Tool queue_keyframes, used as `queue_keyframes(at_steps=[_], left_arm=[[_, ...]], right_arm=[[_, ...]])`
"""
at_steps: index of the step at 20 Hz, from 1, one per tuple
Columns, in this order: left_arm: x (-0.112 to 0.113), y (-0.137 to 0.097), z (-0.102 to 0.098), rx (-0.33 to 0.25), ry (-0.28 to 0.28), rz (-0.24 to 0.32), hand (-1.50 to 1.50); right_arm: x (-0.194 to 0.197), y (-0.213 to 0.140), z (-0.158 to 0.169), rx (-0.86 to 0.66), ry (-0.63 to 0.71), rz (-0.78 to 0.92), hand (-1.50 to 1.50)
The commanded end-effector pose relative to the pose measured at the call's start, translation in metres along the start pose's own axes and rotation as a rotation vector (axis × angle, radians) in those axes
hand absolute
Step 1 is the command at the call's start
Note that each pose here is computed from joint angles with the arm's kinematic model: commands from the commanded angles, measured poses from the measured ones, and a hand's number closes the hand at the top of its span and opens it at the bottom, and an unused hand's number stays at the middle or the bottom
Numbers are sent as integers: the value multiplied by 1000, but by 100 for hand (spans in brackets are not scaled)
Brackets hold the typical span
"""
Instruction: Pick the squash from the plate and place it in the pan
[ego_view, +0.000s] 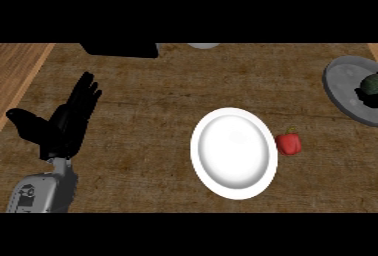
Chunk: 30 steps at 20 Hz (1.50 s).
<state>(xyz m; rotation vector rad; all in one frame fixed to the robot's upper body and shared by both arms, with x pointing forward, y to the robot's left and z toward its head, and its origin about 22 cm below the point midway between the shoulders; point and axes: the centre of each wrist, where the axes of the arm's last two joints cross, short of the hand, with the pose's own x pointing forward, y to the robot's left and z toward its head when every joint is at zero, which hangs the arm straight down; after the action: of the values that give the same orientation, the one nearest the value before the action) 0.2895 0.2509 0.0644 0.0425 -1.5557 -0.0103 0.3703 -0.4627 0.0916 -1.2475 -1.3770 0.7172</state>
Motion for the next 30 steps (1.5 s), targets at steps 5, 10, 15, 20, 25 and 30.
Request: queue_keyframes(at_steps=[5, 10, 15, 20, 25, 30], left_arm=[[4, 1, -6, 9, -10, -4, 0], [7, -11, 0, -3, -18, 0, 0], [-1, -1, -3, 5, -5, -5, 0], [5, 14, -6, 45, 3, -12, 0], [-8, 12, 6, 53, 14, 13, 0], [-2, 14, 5, 46, 7, 6, 0]], right_arm=[[-21, 21, 22, 149, 216, -122, -150], [-28, 1, 16, 124, 174, -198, -150], [-30, -13, 11, -19, 122, -472, -150], [-72, -24, 42, -81, 156, -697, -150], [-115, -56, 76, -76, 138, -838, -150], [-140, -79, 100, -35, 66, -975, -150]])
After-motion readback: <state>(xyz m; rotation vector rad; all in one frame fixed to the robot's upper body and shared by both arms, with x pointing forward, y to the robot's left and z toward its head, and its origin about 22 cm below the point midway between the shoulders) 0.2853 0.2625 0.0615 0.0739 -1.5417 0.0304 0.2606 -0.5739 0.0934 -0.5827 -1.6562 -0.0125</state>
